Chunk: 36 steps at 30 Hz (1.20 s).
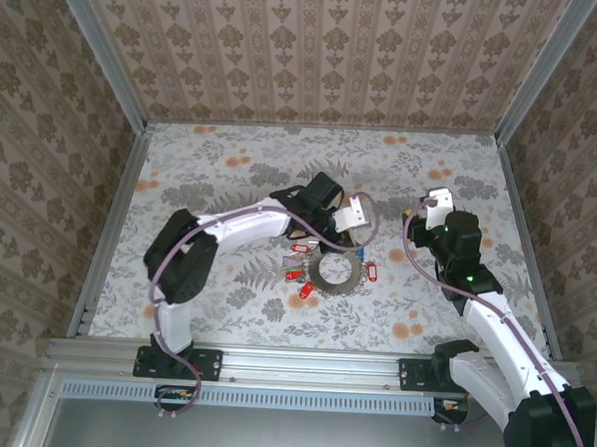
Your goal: Put the keys on the keyring
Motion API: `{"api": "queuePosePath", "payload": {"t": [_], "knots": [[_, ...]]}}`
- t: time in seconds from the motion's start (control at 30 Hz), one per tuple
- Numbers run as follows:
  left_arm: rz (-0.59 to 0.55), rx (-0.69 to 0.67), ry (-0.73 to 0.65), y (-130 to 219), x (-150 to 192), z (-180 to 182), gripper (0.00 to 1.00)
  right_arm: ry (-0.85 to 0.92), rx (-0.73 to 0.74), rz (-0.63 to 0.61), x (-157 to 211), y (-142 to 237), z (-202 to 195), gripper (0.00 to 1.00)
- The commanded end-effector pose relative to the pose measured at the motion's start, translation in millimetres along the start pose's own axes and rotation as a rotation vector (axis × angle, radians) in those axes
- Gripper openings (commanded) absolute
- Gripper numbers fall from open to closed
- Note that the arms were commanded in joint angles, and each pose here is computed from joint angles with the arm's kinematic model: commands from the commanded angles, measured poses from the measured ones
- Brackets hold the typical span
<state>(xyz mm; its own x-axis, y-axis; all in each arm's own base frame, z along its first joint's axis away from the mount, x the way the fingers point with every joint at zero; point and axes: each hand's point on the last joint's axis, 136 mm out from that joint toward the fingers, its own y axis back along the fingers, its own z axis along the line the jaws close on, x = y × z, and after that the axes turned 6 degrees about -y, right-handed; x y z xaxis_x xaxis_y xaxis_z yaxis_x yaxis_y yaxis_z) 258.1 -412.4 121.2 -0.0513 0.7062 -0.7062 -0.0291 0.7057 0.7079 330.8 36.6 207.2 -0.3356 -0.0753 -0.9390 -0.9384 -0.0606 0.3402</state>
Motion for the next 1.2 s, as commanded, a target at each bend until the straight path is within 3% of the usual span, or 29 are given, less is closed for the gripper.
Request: {"api": "queuePosePath", "payload": {"t": [0.0, 0.07, 0.13, 0.17, 0.2, 0.53, 0.7, 0.87, 1.0, 1.17], "knots": [[-0.212, -0.228, -0.034, 61, -48, 32, 0.23, -0.020, 0.106, -0.056, -10, 2, -20, 0.69], [-0.261, -0.327, -0.026, 85, -46, 42, 0.27, -0.032, 0.142, -0.058, -8, 1, -27, 0.76], [-0.299, -0.422, -0.002, 108, -39, 53, 0.32, -0.050, 0.172, -0.059, -6, -1, -33, 0.90], [-0.321, -0.476, 0.013, 122, -34, 58, 0.53, -0.066, 0.191, -0.058, -3, -3, -37, 0.92], [-0.338, -0.520, 0.027, 134, -28, 62, 0.98, -0.082, 0.204, -0.055, 1, -5, -40, 0.94], [-0.308, -0.972, 0.230, 228, 72, 100, 1.00, -0.142, 0.218, 0.048, 51, -45, -49, 0.96], [-0.313, -1.141, 0.421, 275, 132, 112, 1.00, -0.125, 0.224, 0.055, 69, -64, -53, 0.96], [-0.341, -1.240, 0.538, 299, 169, 110, 1.00, -0.097, 0.112, 0.051, 67, -77, -41, 0.99], [-0.337, -1.281, 0.564, 306, 187, 107, 1.00, -0.066, -0.024, 0.010, 65, -67, -23, 1.00], [-0.308, -1.291, 0.575, 306, 201, 111, 1.00, -0.089, 0.018, -0.075, 63, -51, -31, 1.00]]}}
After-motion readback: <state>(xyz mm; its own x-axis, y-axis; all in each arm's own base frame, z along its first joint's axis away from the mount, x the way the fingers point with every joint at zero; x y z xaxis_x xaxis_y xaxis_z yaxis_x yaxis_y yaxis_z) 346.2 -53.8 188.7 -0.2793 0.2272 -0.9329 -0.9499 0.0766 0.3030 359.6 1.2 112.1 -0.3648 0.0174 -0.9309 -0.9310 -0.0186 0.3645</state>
